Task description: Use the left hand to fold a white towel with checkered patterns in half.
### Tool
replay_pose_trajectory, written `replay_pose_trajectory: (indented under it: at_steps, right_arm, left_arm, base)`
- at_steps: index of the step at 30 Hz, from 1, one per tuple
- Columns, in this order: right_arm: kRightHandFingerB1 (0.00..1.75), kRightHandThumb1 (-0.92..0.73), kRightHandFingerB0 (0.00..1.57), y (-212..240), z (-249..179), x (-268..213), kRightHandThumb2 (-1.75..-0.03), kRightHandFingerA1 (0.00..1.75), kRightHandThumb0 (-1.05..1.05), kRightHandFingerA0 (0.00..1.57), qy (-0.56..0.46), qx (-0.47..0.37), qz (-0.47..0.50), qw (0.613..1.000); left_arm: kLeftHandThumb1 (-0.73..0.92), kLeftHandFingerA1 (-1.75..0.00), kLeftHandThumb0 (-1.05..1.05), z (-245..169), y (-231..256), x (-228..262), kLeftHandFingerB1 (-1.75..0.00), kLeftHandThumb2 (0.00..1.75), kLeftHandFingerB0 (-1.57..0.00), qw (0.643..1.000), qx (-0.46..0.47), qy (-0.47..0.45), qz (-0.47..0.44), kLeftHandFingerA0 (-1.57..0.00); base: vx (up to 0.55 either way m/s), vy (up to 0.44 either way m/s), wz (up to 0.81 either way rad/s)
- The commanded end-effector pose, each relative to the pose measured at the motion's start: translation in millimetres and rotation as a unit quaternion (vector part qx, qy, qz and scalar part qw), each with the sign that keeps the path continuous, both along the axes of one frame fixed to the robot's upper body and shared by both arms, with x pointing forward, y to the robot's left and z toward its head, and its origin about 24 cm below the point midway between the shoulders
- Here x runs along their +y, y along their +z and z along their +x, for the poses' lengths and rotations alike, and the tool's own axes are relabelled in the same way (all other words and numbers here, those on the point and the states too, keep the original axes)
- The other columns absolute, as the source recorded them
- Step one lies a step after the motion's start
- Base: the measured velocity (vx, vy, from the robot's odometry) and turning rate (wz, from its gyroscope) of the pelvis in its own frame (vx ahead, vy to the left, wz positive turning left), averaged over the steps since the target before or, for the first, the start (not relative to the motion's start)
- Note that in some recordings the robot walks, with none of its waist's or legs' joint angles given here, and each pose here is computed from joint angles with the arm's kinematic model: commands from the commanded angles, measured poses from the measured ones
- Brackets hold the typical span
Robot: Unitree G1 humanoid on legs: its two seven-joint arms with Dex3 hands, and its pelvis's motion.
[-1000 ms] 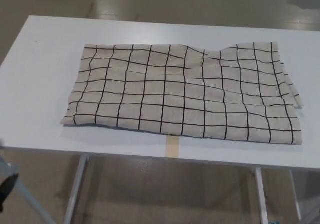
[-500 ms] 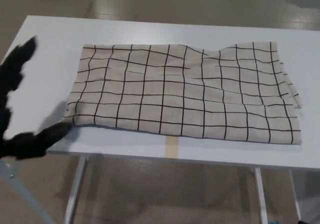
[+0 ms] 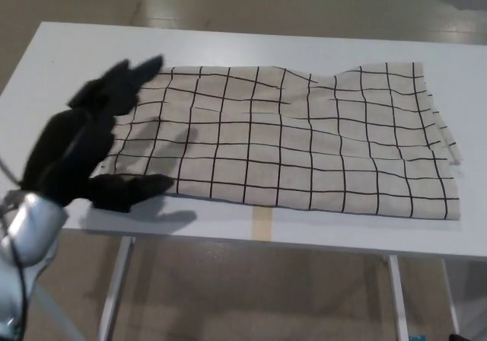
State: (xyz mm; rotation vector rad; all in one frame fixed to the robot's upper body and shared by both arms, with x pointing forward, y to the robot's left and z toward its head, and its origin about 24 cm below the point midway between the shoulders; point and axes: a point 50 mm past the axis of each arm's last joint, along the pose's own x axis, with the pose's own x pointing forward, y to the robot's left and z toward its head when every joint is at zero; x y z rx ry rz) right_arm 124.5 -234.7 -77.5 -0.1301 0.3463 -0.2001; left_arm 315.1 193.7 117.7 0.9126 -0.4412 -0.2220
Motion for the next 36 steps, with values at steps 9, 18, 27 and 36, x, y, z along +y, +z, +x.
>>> replay_pose_trajectory:
  at_steps: [9, 18, 27, 36]
  right_arm:
    - [0.43, -0.54, 0.41, 7, -2, -2, -0.56, 0.46, -0.22, 0.54, 0.010, -0.027, -0.040, 0.999]
    - [0.43, -0.54, 0.41, 7, -3, -2, -0.56, 0.46, -0.22, 0.55, 0.008, -0.028, -0.044, 0.999]
    - [0.43, -0.54, 0.42, 9, -2, -3, -0.56, 0.46, -0.23, 0.55, 0.013, -0.032, -0.051, 0.998]
    - [0.44, -0.54, 0.44, 8, -5, 1, -0.56, 0.46, -0.22, 0.56, 0.007, -0.031, -0.047, 0.998]
  left_arm:
    - [0.37, -0.12, -0.57, 42, -38, -6, -0.20, 0.74, 0.00, 0.962, 0.074, 0.084, 0.250, 0.00]
    - [0.37, -0.11, -0.58, 46, -49, -5, -0.19, 0.75, 0.00, 0.946, 0.076, 0.086, 0.304, 0.00]
    - [0.37, -0.11, -0.58, 51, -58, -2, -0.20, 0.74, 0.00, 0.934, 0.086, 0.108, 0.330, 0.00]
    - [0.37, -0.22, -0.60, 50, -71, -24, -0.23, 0.72, -0.08, 0.920, 0.039, 0.080, 0.382, -0.08]
  base:
    - [0.00, 0.000, 0.00]
    - [0.00, 0.000, 0.00]
    - [0.00, 0.000, 0.00]
    - [0.00, 0.000, 0.00]
